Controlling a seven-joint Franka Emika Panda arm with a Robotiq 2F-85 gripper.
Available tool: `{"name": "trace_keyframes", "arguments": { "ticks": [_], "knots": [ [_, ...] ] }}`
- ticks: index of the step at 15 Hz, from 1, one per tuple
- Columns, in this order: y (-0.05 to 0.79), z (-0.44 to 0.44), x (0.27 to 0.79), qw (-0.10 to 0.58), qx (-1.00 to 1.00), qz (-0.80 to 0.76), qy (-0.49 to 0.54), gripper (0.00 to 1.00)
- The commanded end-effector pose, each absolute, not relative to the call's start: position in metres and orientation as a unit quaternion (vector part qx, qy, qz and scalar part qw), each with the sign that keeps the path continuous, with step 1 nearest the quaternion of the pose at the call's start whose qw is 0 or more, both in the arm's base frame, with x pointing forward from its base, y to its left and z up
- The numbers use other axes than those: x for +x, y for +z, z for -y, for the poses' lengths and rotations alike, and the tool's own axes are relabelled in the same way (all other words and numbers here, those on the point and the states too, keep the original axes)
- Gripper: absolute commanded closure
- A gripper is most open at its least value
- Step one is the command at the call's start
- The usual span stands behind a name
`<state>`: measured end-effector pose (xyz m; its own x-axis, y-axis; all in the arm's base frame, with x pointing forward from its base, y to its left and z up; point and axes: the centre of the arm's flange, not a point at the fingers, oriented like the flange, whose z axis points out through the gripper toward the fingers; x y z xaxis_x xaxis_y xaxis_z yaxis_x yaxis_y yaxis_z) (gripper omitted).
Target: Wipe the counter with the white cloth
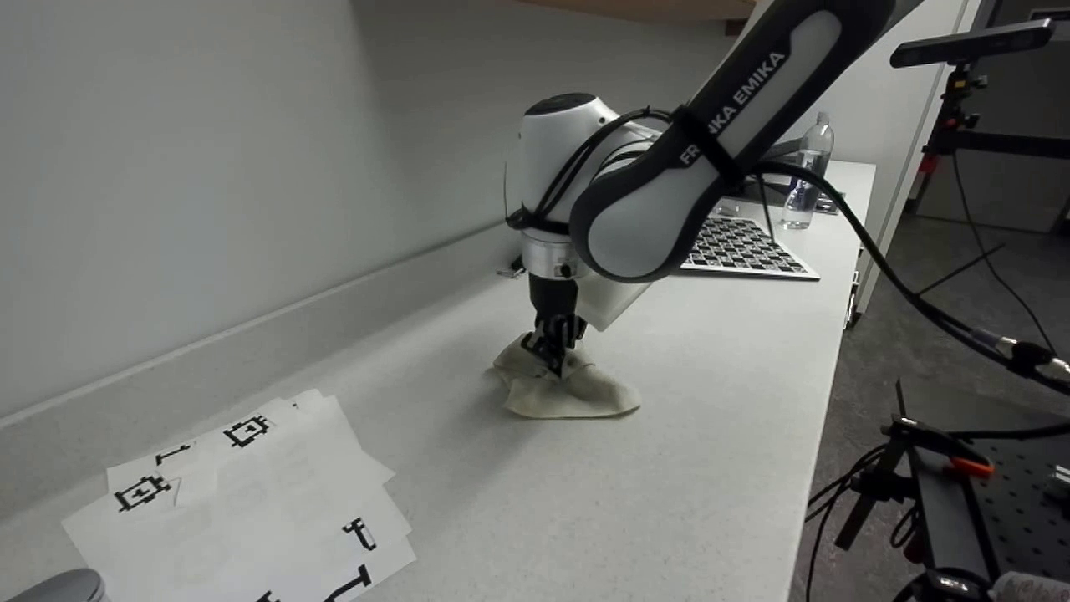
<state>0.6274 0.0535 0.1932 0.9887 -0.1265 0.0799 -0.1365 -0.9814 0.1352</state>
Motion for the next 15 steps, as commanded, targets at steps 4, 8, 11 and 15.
{"name": "trace_keyframes", "arguments": {
  "ticks": [4, 8, 11, 15],
  "knots": [
    [0.197, 0.014, 0.610, 0.075, 0.985, 0.152, 0.022, 0.97],
    [0.196, 0.038, 0.601, 0.078, 0.979, 0.187, 0.014, 0.97],
    [0.197, 0.053, 0.594, 0.078, 0.975, 0.210, 0.012, 0.97],
    [0.197, 0.069, 0.587, 0.078, 0.970, 0.231, 0.011, 0.97]
  ]
}}
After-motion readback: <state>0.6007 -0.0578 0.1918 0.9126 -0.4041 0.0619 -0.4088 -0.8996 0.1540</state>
